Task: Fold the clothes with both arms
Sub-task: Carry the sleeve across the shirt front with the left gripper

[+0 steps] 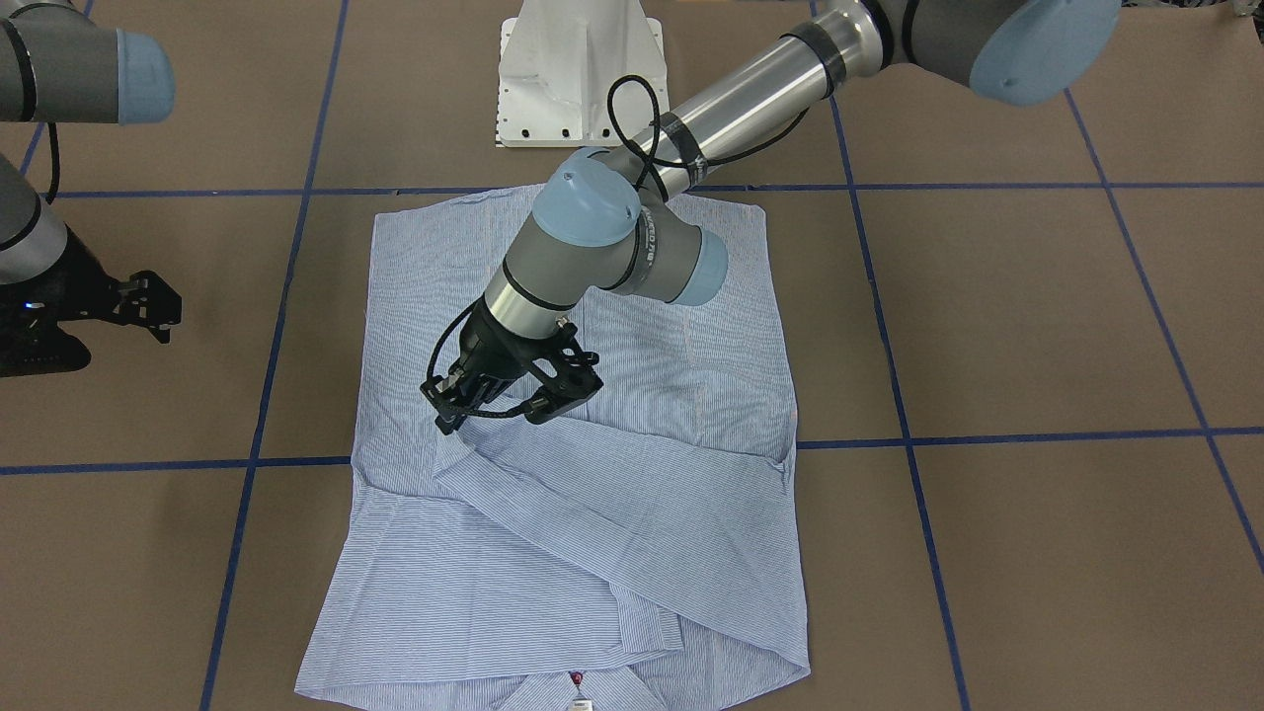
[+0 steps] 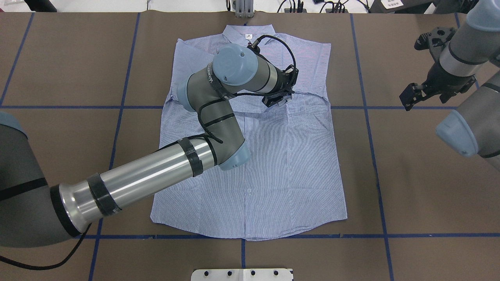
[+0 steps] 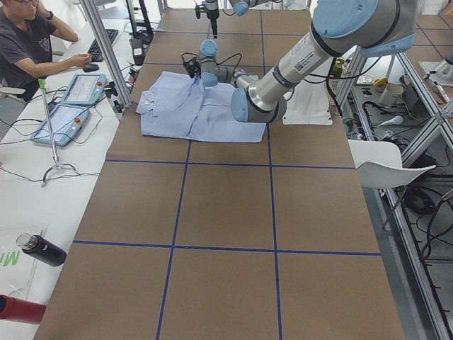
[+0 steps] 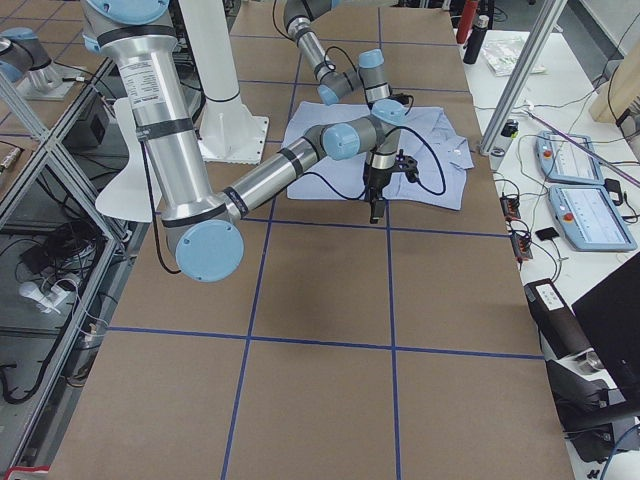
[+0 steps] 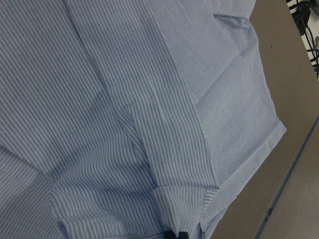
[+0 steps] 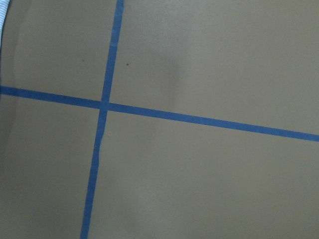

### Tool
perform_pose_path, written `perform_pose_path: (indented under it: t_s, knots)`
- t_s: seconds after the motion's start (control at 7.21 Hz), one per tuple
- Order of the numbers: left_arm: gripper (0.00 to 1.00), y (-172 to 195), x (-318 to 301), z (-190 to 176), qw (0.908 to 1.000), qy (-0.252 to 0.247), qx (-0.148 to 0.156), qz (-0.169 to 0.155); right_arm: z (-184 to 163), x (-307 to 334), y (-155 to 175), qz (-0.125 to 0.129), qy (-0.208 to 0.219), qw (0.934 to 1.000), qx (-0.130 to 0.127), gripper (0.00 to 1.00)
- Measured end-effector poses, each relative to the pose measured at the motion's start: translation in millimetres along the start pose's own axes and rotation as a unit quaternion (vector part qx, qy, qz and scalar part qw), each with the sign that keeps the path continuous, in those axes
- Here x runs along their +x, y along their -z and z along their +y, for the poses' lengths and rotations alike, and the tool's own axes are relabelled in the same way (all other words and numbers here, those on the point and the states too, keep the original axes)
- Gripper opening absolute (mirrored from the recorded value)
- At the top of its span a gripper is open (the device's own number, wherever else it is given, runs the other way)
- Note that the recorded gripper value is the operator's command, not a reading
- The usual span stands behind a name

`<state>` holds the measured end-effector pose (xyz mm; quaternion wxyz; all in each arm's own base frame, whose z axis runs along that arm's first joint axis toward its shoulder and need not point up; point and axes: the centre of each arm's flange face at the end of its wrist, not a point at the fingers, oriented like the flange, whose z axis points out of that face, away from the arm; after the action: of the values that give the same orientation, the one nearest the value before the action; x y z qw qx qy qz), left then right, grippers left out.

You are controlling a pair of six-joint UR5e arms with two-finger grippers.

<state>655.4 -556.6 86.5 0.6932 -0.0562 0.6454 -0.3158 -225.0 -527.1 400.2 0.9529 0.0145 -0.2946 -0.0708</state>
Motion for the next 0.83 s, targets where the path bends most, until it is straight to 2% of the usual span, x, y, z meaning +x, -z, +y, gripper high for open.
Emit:
perform_pose_path:
  t_s: [0.28,0.55,0.83]
  knots:
    - [1.0,1,3,6,0.9998,-0.01,-0.008,0.017,-1,0,3,-0.005,0.0,1.0,0.004,1.0]
    - [1.0,7,7,1,0.9996,-0.013,-0.006,0.024,-2,-4,6,-0.021,0.007,0.9997,0.011,1.0]
    - [1.0,21,18,-47,0.9985,-0.037,0.028,0.027,-5,-11,12,-0.032,0.013,0.9992,0.022,1.0]
